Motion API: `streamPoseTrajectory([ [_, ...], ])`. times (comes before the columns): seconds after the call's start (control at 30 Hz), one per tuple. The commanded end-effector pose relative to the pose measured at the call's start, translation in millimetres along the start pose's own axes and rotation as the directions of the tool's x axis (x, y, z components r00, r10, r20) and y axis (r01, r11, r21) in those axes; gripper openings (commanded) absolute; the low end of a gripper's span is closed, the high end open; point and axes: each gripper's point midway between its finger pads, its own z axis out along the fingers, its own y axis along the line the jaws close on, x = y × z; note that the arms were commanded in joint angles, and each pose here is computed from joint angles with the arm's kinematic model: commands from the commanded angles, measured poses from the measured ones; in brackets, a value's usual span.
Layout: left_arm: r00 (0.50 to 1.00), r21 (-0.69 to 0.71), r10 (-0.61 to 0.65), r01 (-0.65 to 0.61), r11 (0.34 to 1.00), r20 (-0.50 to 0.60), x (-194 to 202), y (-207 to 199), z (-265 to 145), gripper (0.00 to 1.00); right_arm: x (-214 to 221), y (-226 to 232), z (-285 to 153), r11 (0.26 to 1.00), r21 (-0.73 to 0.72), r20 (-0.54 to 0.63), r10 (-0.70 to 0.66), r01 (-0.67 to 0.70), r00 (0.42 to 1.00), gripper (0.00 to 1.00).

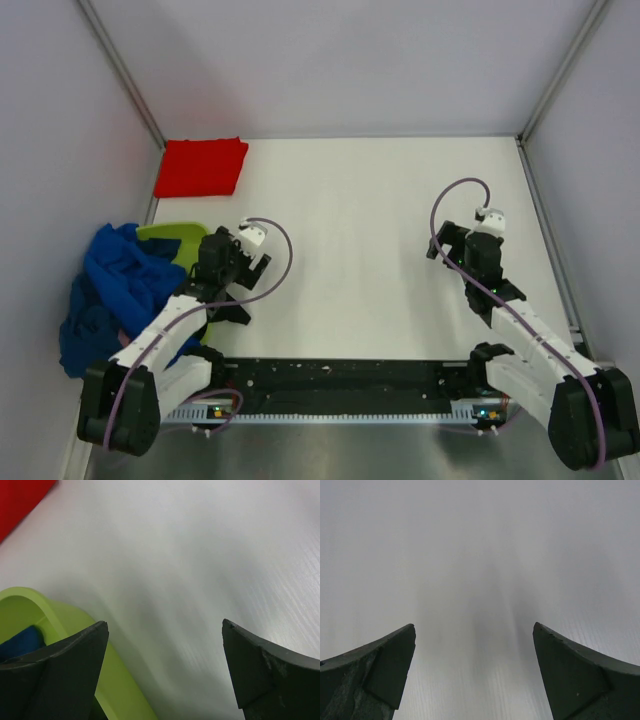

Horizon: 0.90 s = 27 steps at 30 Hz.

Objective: Fold and stack the t-shirts
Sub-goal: Grab crumpled tshirt from bin with the left arm

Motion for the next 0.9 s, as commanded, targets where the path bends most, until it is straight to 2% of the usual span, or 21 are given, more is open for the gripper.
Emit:
streamPoseTrajectory([
  [0.0,0.999,-0.025,0.004,-0.003,1.0,0.035,-9,7,2,0.99,-15,-1,0,1.0,0.009,0.058,0.026,-0.027,0.998,0.99],
  [0.33,1.0,-0.015,0.022,-0.022,1.0,0.012,-6,6,6,0.99,-15,-2,0,0.999,0.015,0.059,0.028,-0.029,0.998,0.99],
  [0.47,0.998,-0.125,0.032,-0.038,0.991,-0.05,-19,37,-5,0.97,-15,-1,0,0.999,0.014,0.059,0.028,-0.029,0.998,0.99],
  [0.6,0.995,-0.259,0.065,-0.082,0.963,-0.073,-74,87,-58,0.96,-15,0,0,1.0,0.005,0.056,0.024,-0.024,0.998,0.99],
  [0.67,0.987,-0.382,0.031,-0.091,0.92,-0.16,-85,122,-96,0.99,-15,0,0,1.0,0.009,0.058,0.026,-0.026,0.998,0.99],
  [0.73,0.954,-0.497,-0.069,-0.09,0.863,-0.291,-72,164,-133,0.99,-14,-1,0,1.0,0.012,0.056,0.024,-0.025,0.998,0.99],
  [0.87,0.875,-0.535,-0.19,-0.091,0.84,-0.446,-22,207,-177,0.95,-15,-2,0,1.0,0.018,0.057,0.024,-0.026,0.998,0.99],
])
